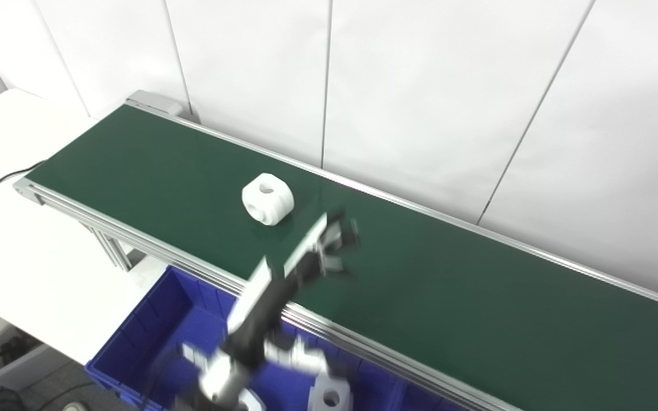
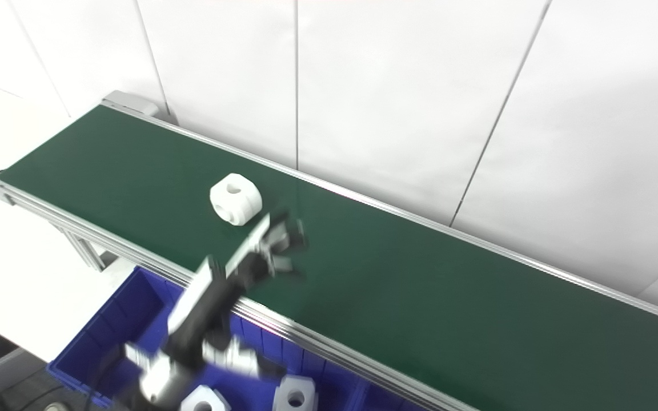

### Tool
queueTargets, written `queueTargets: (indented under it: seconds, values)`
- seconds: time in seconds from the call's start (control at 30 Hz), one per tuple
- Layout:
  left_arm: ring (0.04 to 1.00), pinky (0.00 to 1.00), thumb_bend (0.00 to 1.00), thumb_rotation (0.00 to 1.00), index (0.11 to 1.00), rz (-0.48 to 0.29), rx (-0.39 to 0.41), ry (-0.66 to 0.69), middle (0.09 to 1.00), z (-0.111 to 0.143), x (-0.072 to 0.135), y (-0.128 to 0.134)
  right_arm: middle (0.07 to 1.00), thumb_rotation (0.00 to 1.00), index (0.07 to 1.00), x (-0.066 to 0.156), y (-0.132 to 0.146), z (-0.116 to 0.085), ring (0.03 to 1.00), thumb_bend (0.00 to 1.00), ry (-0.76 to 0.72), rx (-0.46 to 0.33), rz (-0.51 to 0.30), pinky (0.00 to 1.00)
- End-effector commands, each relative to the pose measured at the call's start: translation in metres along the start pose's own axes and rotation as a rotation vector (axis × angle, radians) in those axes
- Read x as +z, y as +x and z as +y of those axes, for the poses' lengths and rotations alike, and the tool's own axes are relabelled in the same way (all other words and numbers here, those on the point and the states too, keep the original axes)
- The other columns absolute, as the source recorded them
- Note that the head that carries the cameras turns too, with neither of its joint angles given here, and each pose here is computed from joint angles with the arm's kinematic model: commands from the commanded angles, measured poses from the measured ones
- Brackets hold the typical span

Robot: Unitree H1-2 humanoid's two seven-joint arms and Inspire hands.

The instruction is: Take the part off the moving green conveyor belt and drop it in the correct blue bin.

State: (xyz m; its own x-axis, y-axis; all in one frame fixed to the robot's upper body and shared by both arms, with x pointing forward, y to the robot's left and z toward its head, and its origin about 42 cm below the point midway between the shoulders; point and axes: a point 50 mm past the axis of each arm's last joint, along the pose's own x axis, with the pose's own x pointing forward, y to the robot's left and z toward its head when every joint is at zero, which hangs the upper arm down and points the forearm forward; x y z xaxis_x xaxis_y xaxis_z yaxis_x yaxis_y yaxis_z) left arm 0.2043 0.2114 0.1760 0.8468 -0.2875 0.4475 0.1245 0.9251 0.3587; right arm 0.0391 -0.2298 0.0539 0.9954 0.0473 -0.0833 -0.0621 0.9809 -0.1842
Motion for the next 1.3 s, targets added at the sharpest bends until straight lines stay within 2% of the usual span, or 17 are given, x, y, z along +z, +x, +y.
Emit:
queueTargets:
  seconds: [0.0, 0.07, 0.1, 0.27, 0.33, 0.43, 0.53, 0.67, 0.8, 0.93, 1.1, 1.27]
  values:
    - [0.909, 0.72, 1.0, 0.32, 0.977, -0.045, -0.075, 0.166, 0.956, 0.026, 0.004, 0.029, 1.0, 1.0, 1.0, 0.011, 0.002, 0.002, 1.0, 1.0, 0.025, 0.002, -0.074, 1.0]
    - [0.96, 0.83, 0.95, 0.27, 0.972, -0.037, -0.12, 0.241, 0.984, 0.038, 0.001, 0.042, 1.0, 1.0, 1.0, 0.011, 0.002, 0.003, 1.0, 1.0, 0.028, 0.007, -0.074, 1.0]
    - [0.969, 0.85, 0.94, 0.26, 0.977, -0.038, -0.154, 0.304, 0.991, 0.045, -0.002, 0.052, 1.0, 1.0, 1.0, 0.012, 0.002, 0.004, 1.0, 1.0, 0.034, 0.009, -0.076, 1.0]
    - [0.964, 0.86, 0.88, 0.25, 0.987, -0.088, -0.271, 0.505, 1.0, 0.073, -0.017, 0.094, 1.0, 1.0, 1.0, 0.013, 0.003, 0.008, 1.0, 1.0, 0.049, 0.016, -0.079, 1.0]
    - [0.952, 0.84, 0.89, 0.26, 0.978, -0.092, -0.312, 0.585, 0.989, 0.082, -0.027, 0.107, 1.0, 1.0, 1.0, 0.012, 0.004, 0.009, 1.0, 0.99, 0.046, 0.018, -0.081, 1.0]
    - [0.962, 0.93, 0.94, 0.24, 0.966, -0.064, -0.407, 0.761, 0.978, 0.096, -0.043, 0.128, 1.0, 1.0, 1.0, 0.012, 0.006, 0.011, 1.0, 0.99, 0.039, 0.02, -0.085, 1.0]
    - [0.954, 0.93, 0.96, 0.22, 0.95, -0.039, -0.47, 0.897, 0.958, 0.104, -0.062, 0.144, 1.0, 1.0, 1.0, 0.011, 0.006, 0.012, 1.0, 0.99, 0.031, 0.014, -0.088, 1.0]
    - [0.933, 0.9, 0.97, 0.21, 0.945, 0.019, -0.533, 1.024, 0.941, 0.109, -0.093, 0.161, 1.0, 1.0, 1.0, 0.011, 0.007, 0.013, 1.0, 0.99, 0.033, 0.013, -0.087, 1.0]
    - [0.931, 0.9, 1.0, 0.13, 0.949, 0.047, -0.596, 1.132, 0.938, 0.109, -0.118, 0.174, 1.0, 1.0, 1.0, 0.011, 0.004, 0.013, 1.0, 0.99, 0.041, 0.015, -0.081, 1.0]
    - [0.933, 0.89, 1.0, 0.09, 0.957, 0.064, -0.68, 1.252, 0.943, 0.104, -0.132, 0.186, 1.0, 1.0, 1.0, 0.013, 0.003, 0.015, 1.0, 1.0, 0.041, 0.015, -0.085, 1.0]
    - [0.957, 0.92, 0.97, 0.12, 0.949, 0.082, -0.833, 1.37, 0.957, 0.097, -0.145, 0.199, 1.0, 1.0, 1.0, 0.016, 0.004, 0.018, 1.0, 0.99, 0.042, 0.015, -0.098, 1.0]
    - [0.957, 0.93, 0.97, 0.12, 0.913, 0.089, -0.918, 1.428, 0.946, 0.094, -0.156, 0.205, 1.0, 1.0, 1.0, 0.019, 0.003, 0.021, 1.0, 1.0, 0.057, 0.02, -0.104, 1.0]
